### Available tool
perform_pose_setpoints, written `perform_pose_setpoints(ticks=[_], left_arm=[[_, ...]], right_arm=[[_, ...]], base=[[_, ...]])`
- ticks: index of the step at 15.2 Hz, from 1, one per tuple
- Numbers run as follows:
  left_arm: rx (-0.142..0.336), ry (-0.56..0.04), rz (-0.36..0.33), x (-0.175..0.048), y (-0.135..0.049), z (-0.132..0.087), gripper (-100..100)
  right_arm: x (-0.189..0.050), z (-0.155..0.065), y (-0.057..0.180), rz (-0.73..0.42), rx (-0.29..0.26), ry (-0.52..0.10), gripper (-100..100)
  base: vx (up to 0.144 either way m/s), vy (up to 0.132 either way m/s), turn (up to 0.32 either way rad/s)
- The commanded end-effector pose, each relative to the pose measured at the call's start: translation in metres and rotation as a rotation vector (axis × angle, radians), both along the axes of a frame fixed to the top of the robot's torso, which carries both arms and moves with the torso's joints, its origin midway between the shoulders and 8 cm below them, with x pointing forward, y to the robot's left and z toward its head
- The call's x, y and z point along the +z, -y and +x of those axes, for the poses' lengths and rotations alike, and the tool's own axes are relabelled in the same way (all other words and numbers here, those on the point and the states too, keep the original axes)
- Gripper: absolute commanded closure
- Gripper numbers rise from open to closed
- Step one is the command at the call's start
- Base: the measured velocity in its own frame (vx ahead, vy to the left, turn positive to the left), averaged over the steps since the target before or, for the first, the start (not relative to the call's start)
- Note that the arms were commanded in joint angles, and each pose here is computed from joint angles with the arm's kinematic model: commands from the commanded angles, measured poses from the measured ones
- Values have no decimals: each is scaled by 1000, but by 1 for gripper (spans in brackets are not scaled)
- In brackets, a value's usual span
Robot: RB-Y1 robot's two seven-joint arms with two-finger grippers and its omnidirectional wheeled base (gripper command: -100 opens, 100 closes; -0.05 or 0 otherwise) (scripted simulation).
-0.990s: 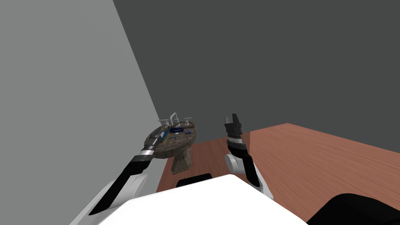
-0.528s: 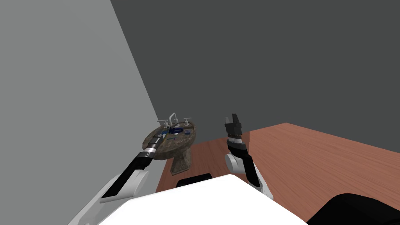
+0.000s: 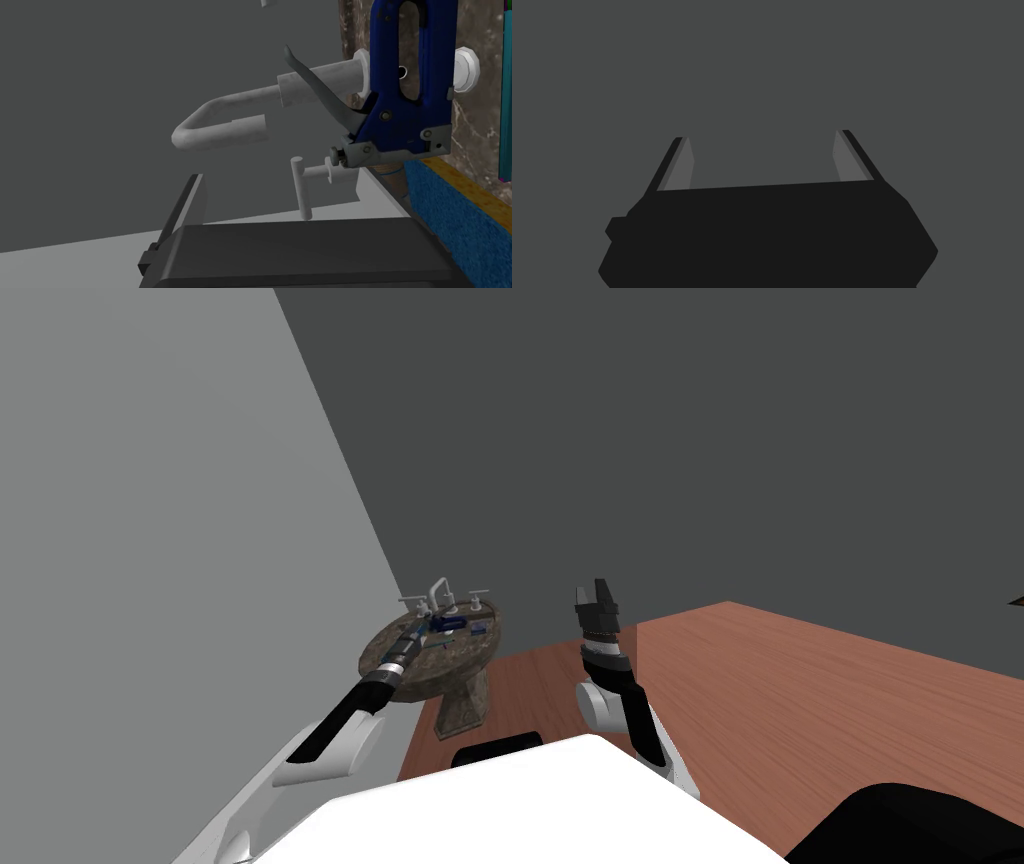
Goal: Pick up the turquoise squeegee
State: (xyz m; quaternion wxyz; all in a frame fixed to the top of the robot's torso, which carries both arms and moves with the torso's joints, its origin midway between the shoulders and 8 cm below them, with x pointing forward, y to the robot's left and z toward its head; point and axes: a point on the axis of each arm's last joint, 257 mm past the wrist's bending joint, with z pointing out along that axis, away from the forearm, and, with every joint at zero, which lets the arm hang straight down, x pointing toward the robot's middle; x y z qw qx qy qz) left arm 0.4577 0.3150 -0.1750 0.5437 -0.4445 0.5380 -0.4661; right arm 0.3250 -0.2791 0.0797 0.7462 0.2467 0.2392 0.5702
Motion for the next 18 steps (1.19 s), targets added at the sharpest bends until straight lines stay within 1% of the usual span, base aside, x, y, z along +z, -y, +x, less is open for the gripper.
perform_pose_setpoints(ticks=[1,2,3,4,5,6,7,8,9,10,11,12,13,14,15,16,17,18], left_arm=[[8,-46,-17,-13,-3,3,-100],[13,-76,-36,-21,-5,7,-100],[16,-88,-35,-24,-6,6,-100],[21,-118,-55,-33,-8,10,-100],[24,-130,-54,-36,-9,9,-100],[30,-160,-74,-45,-11,12,-100],[33,-171,-74,-48,-11,12,-100],[40,-202,-93,-56,-13,14,-100],[42,-211,-93,-59,-14,14,-100],[49,-240,-112,-67,-16,16,-100],[52,-250,-112,-70,-16,15,-100],[61,-283,-130,-79,-18,17,-100],[62,-288,-130,-80,-19,17,-100],[71,-319,-149,-89,-20,18,-100],[73,-325,-149,-90,-20,17,-100],[81,-356,-167,-99,-22,18,-100],[83,-361,-167,-100,-22,18,-100],[93,-395,-184,-109,-24,18,-100]], right_arm=[[0,0,0,0,0,0,0],[0,0,0,0,0,0,0],[0,0,0,0,0,0,0],[0,0,0,0,0,0,0],[0,0,0,0,0,0,0],[0,0,0,0,0,0,0],[0,0,0,0,0,0,0],[0,0,0,0,0,0,0],[0,0,0,0,0,0,0],[0,0,0,0,0,0,0],[0,0,0,0,0,0,0],[0,0,0,0,0,0,0],[0,0,0,0,0,0,0],[0,0,0,0,0,0,0],[0,0,0,0,0,0,0],[0,0,0,0,0,0,0],[0,0,0,0,0,0,0],[0,0,0,0,0,0,0]], base=[[17,-4,-15],[18,-5,-19],[17,-6,-17],[18,-6,-19],[18,-5,-17],[18,-6,-18],[17,-7,-19],[19,-4,-18],[18,-2,-16],[18,-2,-17],[16,-2,-14],[19,-3,-20],[18,-3,-17],[16,-4,-18],[16,-4,-16],[16,-5,-16],[15,-5,-12],[16,-5,-16]])
